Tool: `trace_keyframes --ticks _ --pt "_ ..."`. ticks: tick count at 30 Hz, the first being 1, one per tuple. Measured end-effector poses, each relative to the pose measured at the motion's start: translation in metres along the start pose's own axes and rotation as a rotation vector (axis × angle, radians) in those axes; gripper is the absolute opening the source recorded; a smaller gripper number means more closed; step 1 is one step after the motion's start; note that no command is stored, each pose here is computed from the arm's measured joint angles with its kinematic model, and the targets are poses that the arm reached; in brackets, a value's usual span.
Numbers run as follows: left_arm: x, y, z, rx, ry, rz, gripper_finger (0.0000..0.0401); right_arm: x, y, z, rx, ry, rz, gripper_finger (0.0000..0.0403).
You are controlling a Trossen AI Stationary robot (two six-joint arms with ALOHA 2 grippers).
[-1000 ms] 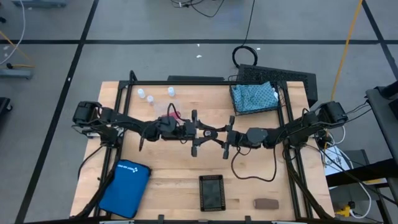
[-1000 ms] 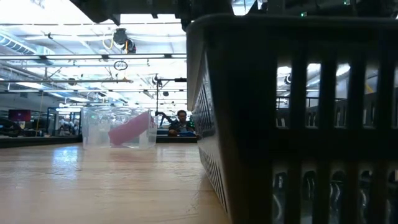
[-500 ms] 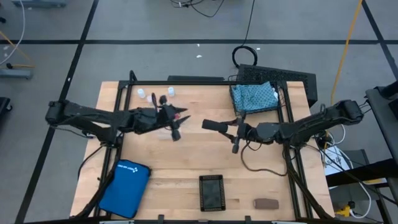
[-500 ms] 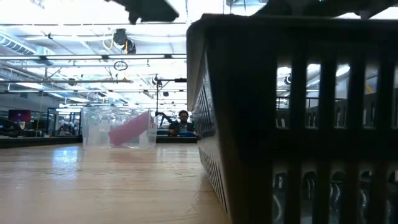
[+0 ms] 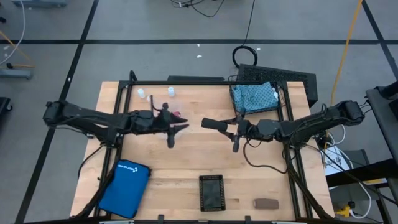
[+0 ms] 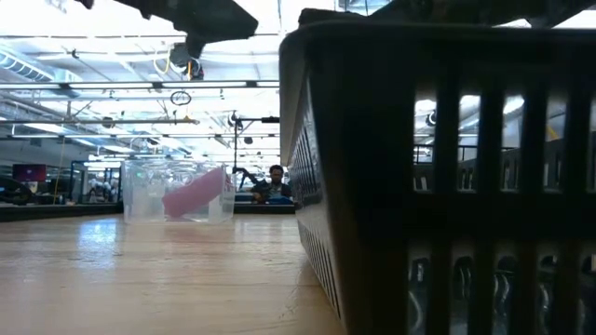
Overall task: Pick & Place Medicine items
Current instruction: Put the black bandage into the transparent bin
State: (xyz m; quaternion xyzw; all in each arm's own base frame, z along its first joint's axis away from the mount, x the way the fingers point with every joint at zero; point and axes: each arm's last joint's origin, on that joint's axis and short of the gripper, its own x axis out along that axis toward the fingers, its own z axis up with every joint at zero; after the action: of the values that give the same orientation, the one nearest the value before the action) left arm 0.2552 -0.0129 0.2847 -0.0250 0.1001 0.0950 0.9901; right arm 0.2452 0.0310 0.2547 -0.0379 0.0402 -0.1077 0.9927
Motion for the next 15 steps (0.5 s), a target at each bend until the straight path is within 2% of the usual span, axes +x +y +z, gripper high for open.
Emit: trace_keyframes --ticks 5,9,12,15 --pt "0.023 -0.005 -0.005 0.046 -0.019 0.002 0.0192 0.000 0.001 0.000 0.009 0.002 0.008 0.0164" --pt "0.039 -0.009 -0.007 0.044 -0.095 -0.016 0.0261 0.000 0.003 0.000 0.017 -0.001 0.082 0.0161" --pt "0.047 -0.012 -0.008 0.076 -0.135 -0.067 0.0295 0.000 0.003 -0.001 0.014 0.005 0.085 0.0161" --pt "0.052 -0.015 -0.009 0.074 -0.177 -0.140 0.0314 0.000 0.003 -0.001 0.013 0.006 0.092 0.0161"
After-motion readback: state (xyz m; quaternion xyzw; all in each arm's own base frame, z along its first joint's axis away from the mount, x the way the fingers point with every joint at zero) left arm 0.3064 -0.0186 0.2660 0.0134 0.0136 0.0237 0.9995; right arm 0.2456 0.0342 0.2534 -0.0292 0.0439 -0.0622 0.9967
